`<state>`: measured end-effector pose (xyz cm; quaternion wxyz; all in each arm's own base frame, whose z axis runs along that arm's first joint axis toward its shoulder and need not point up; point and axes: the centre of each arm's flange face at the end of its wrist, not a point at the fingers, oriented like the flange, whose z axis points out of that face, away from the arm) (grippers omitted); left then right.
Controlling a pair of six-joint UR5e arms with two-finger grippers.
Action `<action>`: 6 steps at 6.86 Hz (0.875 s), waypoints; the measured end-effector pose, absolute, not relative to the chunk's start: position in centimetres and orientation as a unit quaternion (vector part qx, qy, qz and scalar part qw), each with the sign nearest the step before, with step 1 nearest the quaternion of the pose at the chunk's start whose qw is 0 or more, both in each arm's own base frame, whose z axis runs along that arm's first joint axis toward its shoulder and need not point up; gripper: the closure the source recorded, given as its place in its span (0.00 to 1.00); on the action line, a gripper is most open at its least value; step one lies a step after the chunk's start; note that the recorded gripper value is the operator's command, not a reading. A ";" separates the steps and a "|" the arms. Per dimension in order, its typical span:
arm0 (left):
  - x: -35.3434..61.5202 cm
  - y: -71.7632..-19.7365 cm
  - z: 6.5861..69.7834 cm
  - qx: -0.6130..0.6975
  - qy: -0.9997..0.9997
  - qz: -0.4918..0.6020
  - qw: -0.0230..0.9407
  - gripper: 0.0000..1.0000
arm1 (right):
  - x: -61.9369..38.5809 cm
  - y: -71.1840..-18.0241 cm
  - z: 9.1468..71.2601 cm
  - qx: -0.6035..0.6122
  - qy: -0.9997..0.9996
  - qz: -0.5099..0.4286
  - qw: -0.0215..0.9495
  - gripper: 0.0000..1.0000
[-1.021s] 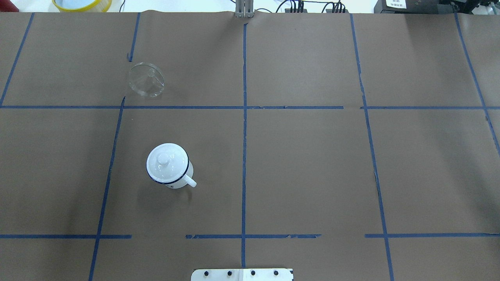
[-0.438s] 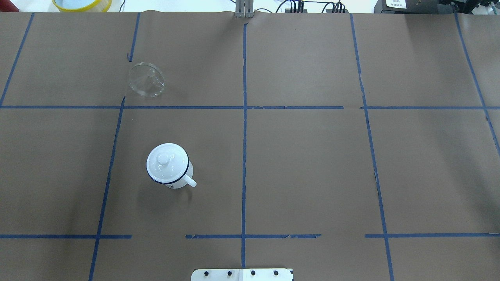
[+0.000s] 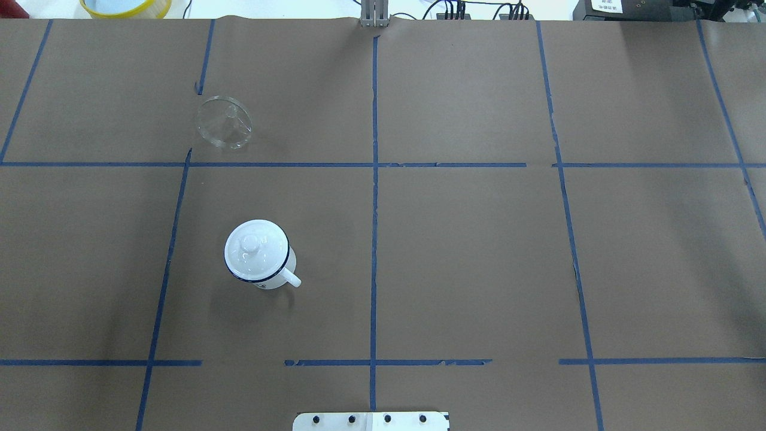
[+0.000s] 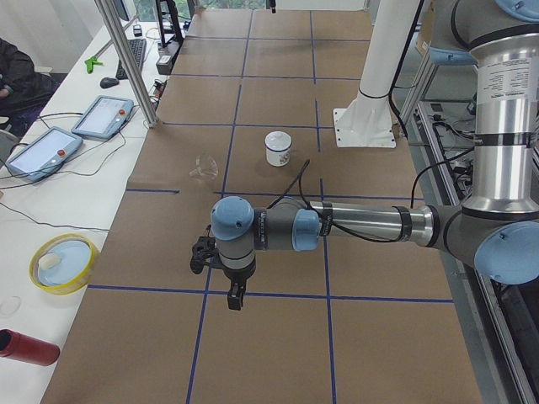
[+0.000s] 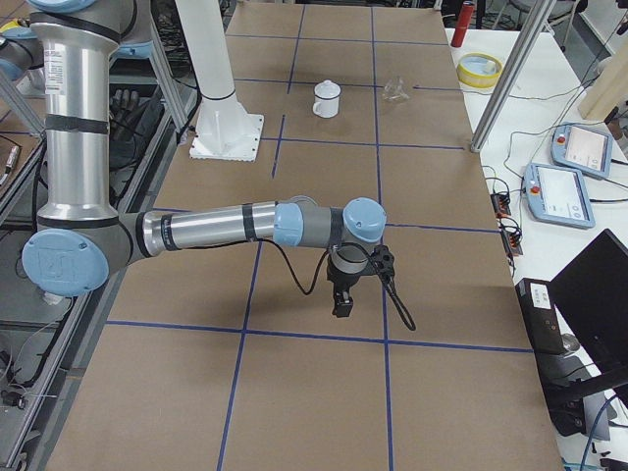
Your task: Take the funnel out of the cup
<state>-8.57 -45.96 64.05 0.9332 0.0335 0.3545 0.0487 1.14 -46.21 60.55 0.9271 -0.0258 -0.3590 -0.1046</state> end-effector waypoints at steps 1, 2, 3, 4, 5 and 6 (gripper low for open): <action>-8.6 -46.0 64.0 0.034 0.354 0.049 0.933 0.00 | 1.1 -46.2 60.5 -0.026 -0.359 -0.105 0.927 0.00; -8.6 -46.0 64.0 0.034 0.354 0.049 0.933 0.00 | 1.1 -46.2 60.5 -0.026 -0.359 -0.105 0.927 0.00; -8.6 -46.1 63.9 0.035 0.354 0.049 0.933 0.00 | 1.1 -46.2 60.5 -0.026 -0.359 -0.105 0.927 0.00; -8.6 -46.1 63.9 0.036 0.354 0.049 0.933 0.00 | 1.1 -46.2 60.5 -0.026 -0.359 -0.105 0.927 0.00; -8.6 -46.1 63.9 0.036 0.354 0.049 0.933 0.00 | 1.1 -46.2 60.5 -0.025 -0.359 -0.105 0.927 0.00; -8.6 -46.2 63.9 0.036 0.354 0.050 0.933 0.00 | 1.1 -46.2 60.5 -0.025 -0.359 -0.105 0.927 0.00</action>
